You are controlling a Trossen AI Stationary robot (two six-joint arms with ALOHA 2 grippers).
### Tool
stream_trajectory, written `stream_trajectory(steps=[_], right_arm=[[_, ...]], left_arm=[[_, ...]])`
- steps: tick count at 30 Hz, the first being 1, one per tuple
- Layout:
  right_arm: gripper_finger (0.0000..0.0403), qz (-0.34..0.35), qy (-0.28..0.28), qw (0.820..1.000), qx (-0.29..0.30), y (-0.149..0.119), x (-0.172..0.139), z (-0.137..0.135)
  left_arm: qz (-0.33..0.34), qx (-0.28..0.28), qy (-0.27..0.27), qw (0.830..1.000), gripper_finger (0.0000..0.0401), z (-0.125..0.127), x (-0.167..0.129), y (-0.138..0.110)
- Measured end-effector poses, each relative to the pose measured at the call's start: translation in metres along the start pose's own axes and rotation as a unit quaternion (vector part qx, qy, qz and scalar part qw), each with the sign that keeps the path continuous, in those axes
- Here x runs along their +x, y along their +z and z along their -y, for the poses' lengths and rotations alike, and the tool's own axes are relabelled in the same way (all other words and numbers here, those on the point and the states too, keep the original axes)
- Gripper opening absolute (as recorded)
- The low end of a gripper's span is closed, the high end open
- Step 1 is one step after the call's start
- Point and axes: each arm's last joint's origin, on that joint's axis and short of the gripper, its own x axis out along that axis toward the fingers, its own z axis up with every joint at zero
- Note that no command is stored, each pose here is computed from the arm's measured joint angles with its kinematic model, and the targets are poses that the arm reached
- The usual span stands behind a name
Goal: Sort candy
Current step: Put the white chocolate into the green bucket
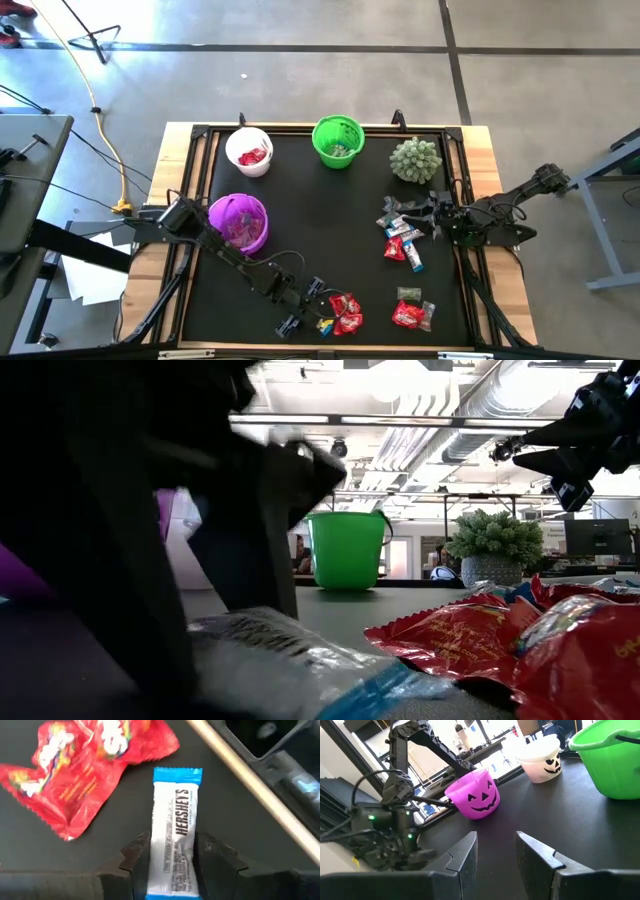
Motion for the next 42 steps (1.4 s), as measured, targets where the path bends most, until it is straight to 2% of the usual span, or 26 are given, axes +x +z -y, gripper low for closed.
stream_trajectory(steps=[8, 11, 21, 28, 32, 38, 42], right_arm=[[0.0126, 0.0, 0.0, 1.0, 0.0, 0.0, 0.0, 0.0], [0.0126, 0.0, 0.0, 1.0, 0.0, 0.0, 0.0, 0.0], [0.0126, 0.0, 0.0, 1.0, 0.0, 0.0, 0.0, 0.0], [0.0126, 0.0, 0.0, 1.0, 0.0, 0.0, 0.0, 0.0], [0.0126, 0.0, 0.0, 1.0, 0.0, 0.0, 0.0, 0.0], [0.0126, 0.0, 0.0, 1.0, 0.0, 0.0, 0.0, 0.0], [0.0126, 0.0, 0.0, 1.0, 0.0, 0.0, 0.0, 0.0]], left_arm=[[-0.005, -0.013, -0.003, 1.0, 0.0142, -0.007, 0.006, -0.004], [-0.005, -0.039, -0.005, 0.999, 0.0132, -0.009, 0.006, -0.004], [-0.006, -0.095, -0.014, 0.995, 0.0015, -0.01, 0.005, -0.004], [-0.012, -0.129, -0.017, 0.991, 0.0028, -0.01, -0.001, 0.0], [-0.019, -0.131, 0.005, 0.991, 0.0031, -0.012, -0.032, 0.017], [0.001, -0.147, 0.031, 0.989, 0.0032, -0.028, -0.12, 0.05], [0.074, -0.153, 0.067, 0.983, 0.0032, -0.037, -0.187, 0.067]])
